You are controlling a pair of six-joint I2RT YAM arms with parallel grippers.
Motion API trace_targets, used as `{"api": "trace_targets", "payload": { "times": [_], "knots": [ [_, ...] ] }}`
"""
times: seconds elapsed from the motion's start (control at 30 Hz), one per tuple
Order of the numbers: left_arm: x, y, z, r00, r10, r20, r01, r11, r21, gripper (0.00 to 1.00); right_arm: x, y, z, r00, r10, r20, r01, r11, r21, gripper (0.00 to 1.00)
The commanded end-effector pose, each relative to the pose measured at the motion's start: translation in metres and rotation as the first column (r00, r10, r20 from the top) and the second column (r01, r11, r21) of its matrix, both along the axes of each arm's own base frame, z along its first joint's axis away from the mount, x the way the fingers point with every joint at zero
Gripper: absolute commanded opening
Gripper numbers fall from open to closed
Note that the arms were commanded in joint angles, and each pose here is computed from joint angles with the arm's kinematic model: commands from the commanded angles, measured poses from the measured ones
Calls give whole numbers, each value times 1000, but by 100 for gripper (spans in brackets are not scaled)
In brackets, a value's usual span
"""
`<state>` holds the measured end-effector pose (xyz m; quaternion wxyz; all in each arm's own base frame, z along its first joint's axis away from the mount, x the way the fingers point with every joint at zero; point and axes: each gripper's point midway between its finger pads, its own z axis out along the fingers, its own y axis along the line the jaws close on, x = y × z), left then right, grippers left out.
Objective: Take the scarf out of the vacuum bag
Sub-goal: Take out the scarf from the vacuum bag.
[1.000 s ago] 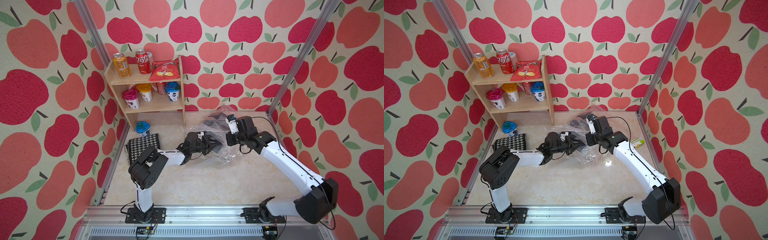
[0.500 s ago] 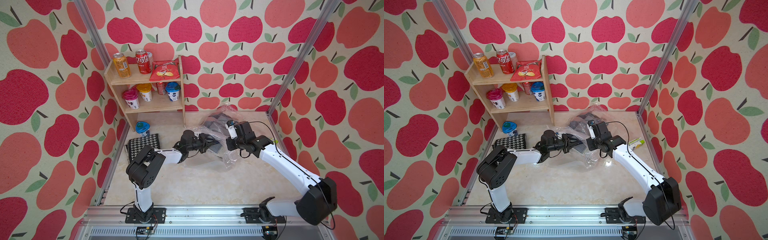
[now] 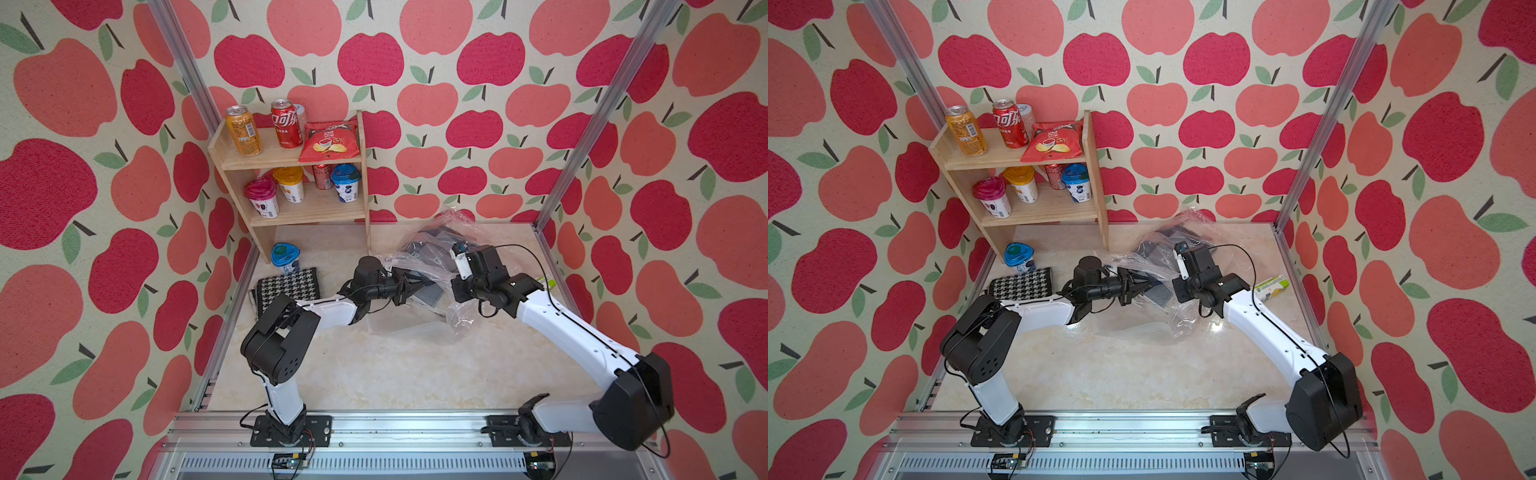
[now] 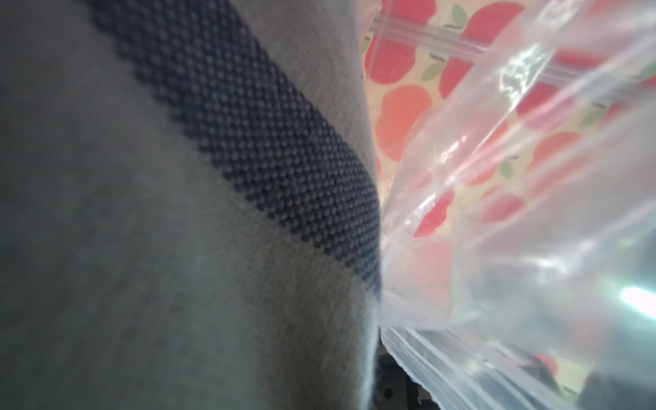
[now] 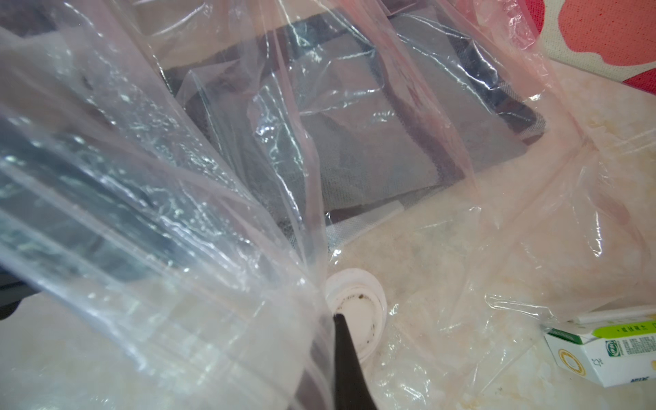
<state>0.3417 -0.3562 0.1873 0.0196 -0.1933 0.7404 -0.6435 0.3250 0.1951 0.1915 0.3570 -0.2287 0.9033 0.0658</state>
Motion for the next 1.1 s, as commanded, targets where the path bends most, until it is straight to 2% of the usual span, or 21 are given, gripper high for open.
{"api": "trace_targets", "payload": {
  "times": [0.0,0.37,0.67,0.77,0.8,0.93,1.07],
  "knots": [
    [-2,9,35,994,-9,113,13,999,-31,0,3,-2,1,1000,-13,-10,13,1000,-21,0],
    [-3,21,53,989,-28,144,27,1000,9,0,27,59,44,998,68,-18,-62,971,229,0],
    [13,53,73,984,14,177,-18,1000,20,0,30,77,53,994,107,-19,-97,954,285,0],
    [10,49,77,983,-26,182,23,1000,21,0,28,75,52,994,105,-21,-95,955,281,0],
    [7,46,76,983,-36,180,32,999,22,1,27,74,52,994,105,-20,-95,956,276,0],
    [-5,33,66,984,-68,165,66,998,19,18,25,71,47,995,100,-28,-89,961,261,0],
    [-13,24,54,987,-77,142,77,997,8,29,24,68,44,995,92,-28,-82,964,253,0]
  ]
}}
